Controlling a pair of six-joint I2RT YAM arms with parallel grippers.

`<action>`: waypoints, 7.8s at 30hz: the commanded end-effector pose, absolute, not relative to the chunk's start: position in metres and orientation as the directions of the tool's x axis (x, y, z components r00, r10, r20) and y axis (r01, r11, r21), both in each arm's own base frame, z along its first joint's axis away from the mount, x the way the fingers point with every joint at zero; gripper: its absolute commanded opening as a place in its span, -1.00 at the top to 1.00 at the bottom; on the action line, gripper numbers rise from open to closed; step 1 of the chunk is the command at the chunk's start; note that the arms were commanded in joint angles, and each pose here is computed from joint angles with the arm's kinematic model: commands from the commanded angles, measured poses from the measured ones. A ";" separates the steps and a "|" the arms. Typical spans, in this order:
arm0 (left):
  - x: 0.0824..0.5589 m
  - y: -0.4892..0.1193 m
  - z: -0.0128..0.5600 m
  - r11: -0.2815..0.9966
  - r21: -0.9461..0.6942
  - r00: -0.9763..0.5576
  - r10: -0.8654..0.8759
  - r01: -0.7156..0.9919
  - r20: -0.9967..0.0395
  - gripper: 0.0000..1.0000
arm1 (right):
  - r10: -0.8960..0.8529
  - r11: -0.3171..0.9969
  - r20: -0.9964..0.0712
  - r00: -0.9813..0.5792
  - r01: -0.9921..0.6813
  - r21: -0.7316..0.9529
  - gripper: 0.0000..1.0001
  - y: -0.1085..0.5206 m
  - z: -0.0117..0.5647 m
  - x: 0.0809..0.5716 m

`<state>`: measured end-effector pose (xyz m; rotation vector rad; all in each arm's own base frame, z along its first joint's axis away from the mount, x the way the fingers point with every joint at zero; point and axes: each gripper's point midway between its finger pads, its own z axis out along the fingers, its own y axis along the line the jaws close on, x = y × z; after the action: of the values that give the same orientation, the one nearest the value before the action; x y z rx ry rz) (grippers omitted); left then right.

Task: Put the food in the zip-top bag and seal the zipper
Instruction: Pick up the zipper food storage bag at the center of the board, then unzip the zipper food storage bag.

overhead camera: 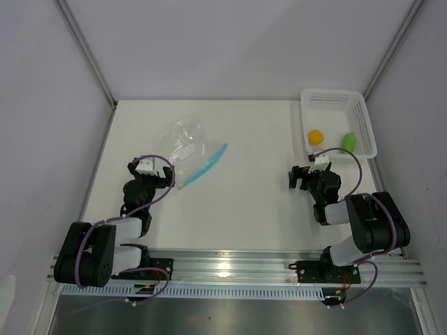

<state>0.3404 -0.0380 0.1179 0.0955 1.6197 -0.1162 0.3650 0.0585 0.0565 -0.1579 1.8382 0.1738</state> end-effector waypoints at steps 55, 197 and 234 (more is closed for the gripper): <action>0.254 -0.103 0.214 0.884 -0.459 -0.408 -0.388 0.091 -0.826 -0.84 | 0.403 0.727 -0.628 -0.666 -0.185 0.662 -0.99 0.126 0.154 0.246; 0.199 -0.312 0.209 0.723 -0.584 -0.911 0.157 0.369 -0.382 0.17 | -0.005 0.645 -0.300 -0.954 -0.232 0.728 1.00 0.267 0.210 0.229; 0.186 -0.292 0.216 0.784 -0.531 -0.929 0.153 0.322 -0.337 0.99 | -0.157 0.910 -0.397 -0.905 -0.288 0.299 1.00 0.213 0.169 0.283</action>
<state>0.1904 -0.3014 0.1974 0.3638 2.7118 -0.9213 0.2632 0.2414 0.1748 -0.2659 2.7108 0.7871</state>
